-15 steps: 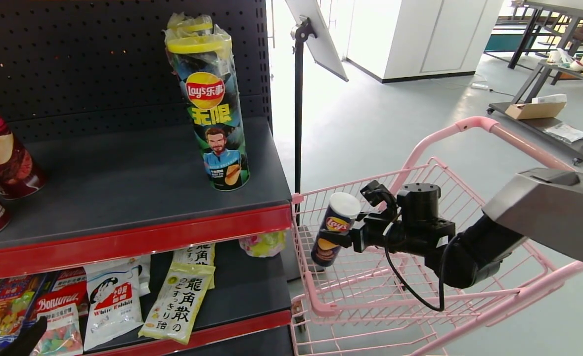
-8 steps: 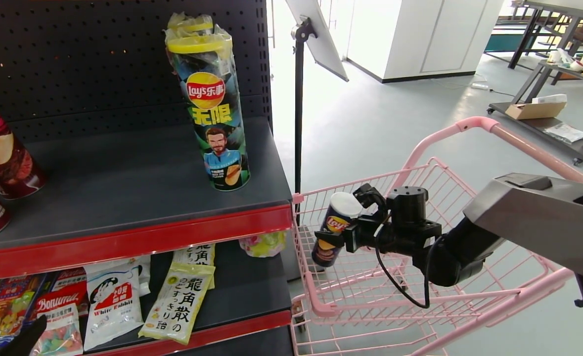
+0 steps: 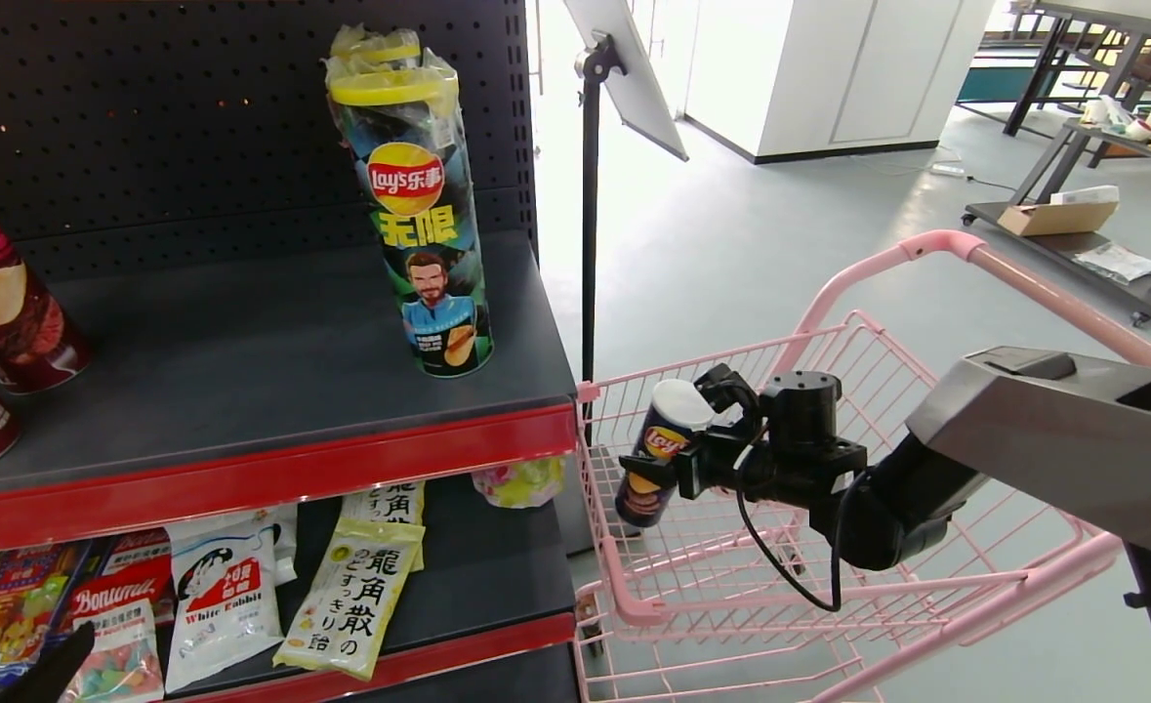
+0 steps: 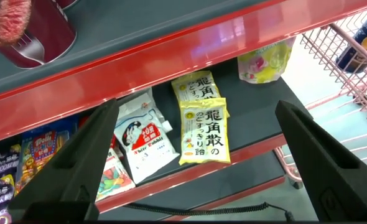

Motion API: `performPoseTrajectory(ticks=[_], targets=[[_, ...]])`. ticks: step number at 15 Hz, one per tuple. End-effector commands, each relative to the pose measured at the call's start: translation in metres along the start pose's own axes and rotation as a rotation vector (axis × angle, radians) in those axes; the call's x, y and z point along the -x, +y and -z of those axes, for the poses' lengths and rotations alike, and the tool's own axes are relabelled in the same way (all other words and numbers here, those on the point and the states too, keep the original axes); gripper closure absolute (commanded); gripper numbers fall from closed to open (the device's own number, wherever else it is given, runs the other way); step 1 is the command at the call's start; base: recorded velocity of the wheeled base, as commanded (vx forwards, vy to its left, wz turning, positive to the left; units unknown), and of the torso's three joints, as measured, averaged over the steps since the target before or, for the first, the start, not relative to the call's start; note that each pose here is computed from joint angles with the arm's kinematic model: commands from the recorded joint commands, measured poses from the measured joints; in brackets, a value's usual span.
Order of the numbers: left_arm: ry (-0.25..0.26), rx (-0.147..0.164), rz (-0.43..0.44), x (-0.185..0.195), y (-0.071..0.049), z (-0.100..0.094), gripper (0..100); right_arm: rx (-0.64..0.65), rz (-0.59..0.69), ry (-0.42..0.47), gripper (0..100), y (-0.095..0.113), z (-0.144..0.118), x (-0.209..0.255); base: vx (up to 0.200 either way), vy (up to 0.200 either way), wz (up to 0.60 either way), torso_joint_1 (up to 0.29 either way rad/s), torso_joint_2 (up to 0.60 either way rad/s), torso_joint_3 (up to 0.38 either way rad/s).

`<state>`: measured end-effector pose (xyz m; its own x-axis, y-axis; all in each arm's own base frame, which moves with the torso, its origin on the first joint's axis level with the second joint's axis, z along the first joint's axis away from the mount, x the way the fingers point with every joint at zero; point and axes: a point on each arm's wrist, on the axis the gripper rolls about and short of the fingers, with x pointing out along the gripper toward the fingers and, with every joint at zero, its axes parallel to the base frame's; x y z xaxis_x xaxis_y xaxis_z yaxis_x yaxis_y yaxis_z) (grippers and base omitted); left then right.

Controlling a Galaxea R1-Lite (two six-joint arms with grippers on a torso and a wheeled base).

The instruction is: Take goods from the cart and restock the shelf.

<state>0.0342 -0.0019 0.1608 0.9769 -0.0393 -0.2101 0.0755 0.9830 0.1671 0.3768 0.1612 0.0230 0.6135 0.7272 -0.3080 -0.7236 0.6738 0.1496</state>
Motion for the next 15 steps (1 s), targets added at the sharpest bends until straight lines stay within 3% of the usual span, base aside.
performPoseTrajectory(ticks=[1,7,11,13,15], targets=[[-0.005,-0.001,-0.001,0.0,0.0,-0.002,0,-0.003,0.001,-0.01,100,0.0,-0.003,0.0,0.0,0.0,0.0,0.0,0.0,0.0],[-0.008,0.0,0.0,0.0,0.0,-0.003,0,-0.01,0.008,-0.005,100,0.011,-0.007,0.025,0.0,0.0,0.0,0.0,0.0,0.0],[-0.014,0.0,0.01,0.001,0.0,-0.003,0,0.02,0.073,-0.1,100,0.017,-0.044,0.08,0.0,0.0,0.0,0.0,0.0,0.0],[-0.028,0.002,0.01,0.002,0.001,-0.006,0,0.062,0.149,-0.218,100,0.012,-0.082,0.123,0.0,0.0,0.0,0.0,0.0,0.0],[-0.038,0.001,0.01,0.002,0.001,-0.01,0,0.059,0.242,-0.241,100,0.017,-0.103,0.157,0.0,0.0,0.0,0.0,0.0,0.0]])
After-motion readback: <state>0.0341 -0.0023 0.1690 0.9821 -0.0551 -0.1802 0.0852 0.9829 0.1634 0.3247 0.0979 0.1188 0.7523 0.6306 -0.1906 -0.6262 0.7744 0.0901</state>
